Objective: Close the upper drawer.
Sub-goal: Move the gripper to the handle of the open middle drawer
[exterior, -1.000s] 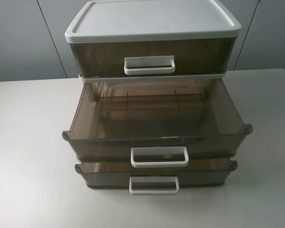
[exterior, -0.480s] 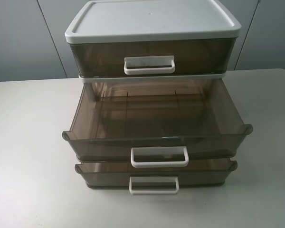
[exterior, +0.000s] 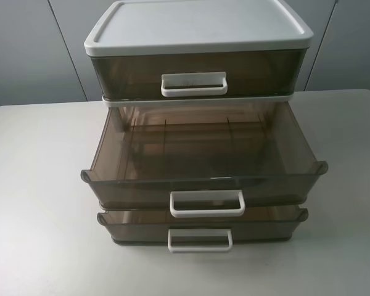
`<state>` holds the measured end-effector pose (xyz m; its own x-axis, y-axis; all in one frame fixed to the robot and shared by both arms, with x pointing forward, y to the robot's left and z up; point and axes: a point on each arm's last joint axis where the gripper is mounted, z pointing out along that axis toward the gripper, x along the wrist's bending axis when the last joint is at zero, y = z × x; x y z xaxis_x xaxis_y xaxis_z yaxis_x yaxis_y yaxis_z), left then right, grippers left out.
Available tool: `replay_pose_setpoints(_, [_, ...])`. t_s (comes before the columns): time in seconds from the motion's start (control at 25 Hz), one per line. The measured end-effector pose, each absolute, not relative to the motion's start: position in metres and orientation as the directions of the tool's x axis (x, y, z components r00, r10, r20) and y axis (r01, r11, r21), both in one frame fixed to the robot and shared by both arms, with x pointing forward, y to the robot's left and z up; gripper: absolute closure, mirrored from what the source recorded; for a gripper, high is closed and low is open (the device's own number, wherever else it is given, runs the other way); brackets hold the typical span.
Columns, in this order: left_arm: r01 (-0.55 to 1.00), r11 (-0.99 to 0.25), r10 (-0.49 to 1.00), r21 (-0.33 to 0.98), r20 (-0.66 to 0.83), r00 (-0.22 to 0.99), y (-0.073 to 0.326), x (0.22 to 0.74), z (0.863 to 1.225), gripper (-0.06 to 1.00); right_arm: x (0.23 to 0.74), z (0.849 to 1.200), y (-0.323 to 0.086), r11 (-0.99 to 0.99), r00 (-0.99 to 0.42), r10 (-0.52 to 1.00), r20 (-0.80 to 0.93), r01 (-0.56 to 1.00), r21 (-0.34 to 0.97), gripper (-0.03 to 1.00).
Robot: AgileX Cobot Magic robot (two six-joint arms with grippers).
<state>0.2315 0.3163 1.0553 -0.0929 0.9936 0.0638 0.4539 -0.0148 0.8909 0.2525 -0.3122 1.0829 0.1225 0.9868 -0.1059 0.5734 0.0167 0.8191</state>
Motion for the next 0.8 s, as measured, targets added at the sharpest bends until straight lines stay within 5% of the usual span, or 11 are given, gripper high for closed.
replay_pose_setpoints(0.32, [0.454, -0.015, 0.994, 0.891, 0.064, -0.093, 0.316, 0.231, 1.055, 0.2, 0.337, 1.109, -0.299, 0.265, -0.115, 0.962, -0.249, 0.623, 0.736, 0.35])
replay_pose_setpoints(0.8, [0.454, -0.015, 0.994, 0.891, 0.064, -0.093, 0.316, 0.231, 1.055, 0.2, 0.381, 1.104, -0.197, 0.538, -0.627, 0.755, -0.194, 0.423, 0.729, 0.35])
